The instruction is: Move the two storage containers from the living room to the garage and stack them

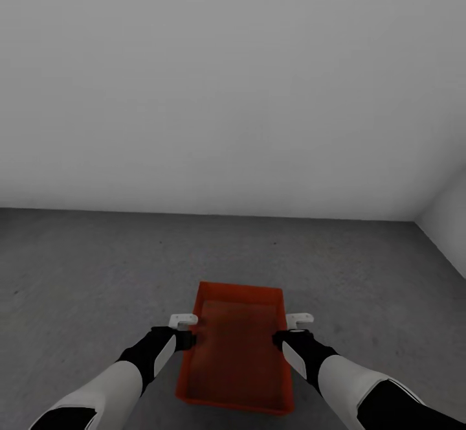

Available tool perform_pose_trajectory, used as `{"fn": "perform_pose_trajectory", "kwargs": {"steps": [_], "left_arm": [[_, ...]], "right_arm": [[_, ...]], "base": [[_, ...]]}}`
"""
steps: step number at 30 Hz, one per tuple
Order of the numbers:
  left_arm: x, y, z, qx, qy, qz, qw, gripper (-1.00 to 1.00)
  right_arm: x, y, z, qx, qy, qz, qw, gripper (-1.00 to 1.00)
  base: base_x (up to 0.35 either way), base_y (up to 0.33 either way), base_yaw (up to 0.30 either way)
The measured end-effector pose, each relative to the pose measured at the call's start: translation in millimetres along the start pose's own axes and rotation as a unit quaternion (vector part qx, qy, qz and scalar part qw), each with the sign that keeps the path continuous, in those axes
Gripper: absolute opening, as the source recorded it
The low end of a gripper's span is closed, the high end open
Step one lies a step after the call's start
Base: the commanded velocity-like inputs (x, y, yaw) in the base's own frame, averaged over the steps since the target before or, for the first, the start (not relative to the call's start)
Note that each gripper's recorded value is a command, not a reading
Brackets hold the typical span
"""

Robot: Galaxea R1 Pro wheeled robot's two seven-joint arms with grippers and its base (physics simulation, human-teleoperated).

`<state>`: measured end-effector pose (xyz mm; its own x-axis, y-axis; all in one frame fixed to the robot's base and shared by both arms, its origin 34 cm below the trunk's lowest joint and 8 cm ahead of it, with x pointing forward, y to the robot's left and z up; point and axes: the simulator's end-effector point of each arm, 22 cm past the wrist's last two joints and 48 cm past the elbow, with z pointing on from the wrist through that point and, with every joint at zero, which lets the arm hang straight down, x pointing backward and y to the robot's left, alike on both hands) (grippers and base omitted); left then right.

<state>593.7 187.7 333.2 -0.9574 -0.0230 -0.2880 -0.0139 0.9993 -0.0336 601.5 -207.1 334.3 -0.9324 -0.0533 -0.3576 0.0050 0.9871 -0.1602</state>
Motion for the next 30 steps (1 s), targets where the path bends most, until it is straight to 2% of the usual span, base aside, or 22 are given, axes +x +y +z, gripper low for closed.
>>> {"fn": "perform_pose_trajectory", "kwargs": {"steps": [30], "left_arm": [[-28,-2,-55.7,0.000,0.000,0.000,1.0000,1.00]], "right_arm": [[-32,-12,-52.3,0.002,0.000,0.000,1.0000,1.00]], "base": [[0.000,0.000,0.000]]}}
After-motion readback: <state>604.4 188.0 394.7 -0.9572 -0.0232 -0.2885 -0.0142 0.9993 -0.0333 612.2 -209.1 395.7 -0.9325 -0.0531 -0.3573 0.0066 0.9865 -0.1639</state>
